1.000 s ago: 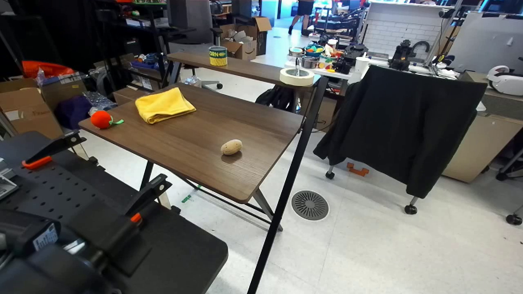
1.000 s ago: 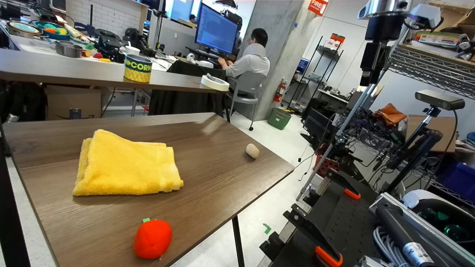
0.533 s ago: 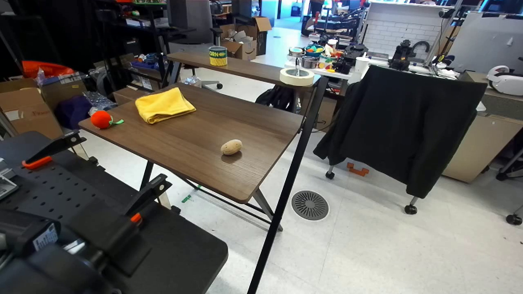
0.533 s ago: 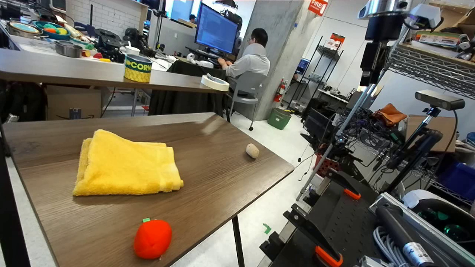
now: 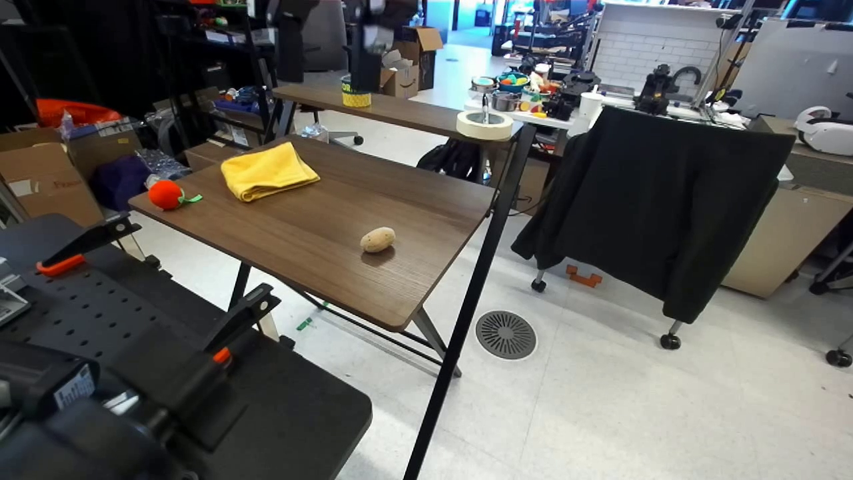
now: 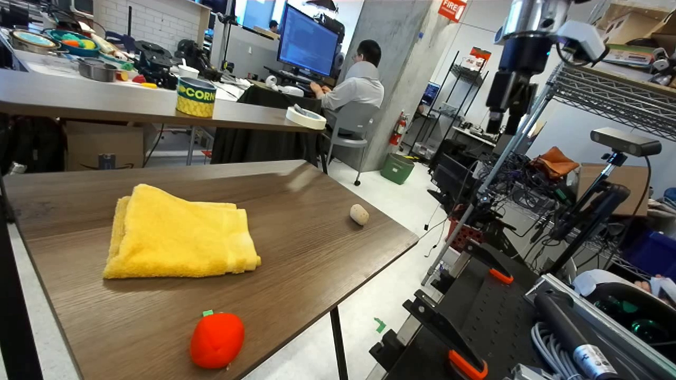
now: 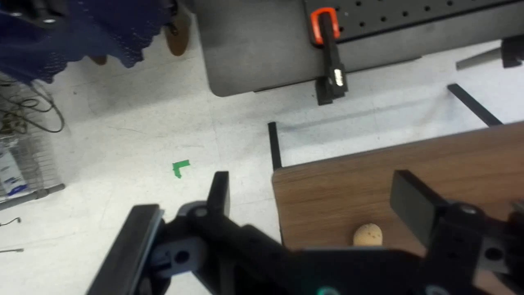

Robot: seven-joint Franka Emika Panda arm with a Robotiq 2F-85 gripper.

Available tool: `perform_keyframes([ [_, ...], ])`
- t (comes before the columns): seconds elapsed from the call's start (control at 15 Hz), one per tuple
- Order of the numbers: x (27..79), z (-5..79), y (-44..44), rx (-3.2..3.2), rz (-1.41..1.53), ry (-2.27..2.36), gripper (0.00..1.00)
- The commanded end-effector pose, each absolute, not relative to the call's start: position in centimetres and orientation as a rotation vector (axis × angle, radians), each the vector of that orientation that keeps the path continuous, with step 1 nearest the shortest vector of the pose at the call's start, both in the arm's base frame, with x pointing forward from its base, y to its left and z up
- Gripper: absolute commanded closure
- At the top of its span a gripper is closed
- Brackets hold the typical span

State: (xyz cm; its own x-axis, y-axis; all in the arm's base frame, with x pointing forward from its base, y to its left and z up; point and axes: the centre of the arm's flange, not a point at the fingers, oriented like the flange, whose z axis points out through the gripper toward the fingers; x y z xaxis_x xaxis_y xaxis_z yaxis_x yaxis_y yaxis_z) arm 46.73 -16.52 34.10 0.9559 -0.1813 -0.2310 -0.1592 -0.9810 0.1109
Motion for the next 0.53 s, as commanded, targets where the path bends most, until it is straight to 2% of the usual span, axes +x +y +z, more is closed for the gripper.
perform_keyframes([
  [0.0,50.5,25.4,-13.7,3.092,-0.284,-0.459,0.0],
  [0.27,51.9,19.6,-11.9,3.106,0.013,-0.575,0.0],
  [0.33,51.4,21.4,-12.1,3.117,-0.091,-0.537,0.0],
  [0.47,51.7,19.4,-11.8,3.104,-0.041,-0.544,0.0],
])
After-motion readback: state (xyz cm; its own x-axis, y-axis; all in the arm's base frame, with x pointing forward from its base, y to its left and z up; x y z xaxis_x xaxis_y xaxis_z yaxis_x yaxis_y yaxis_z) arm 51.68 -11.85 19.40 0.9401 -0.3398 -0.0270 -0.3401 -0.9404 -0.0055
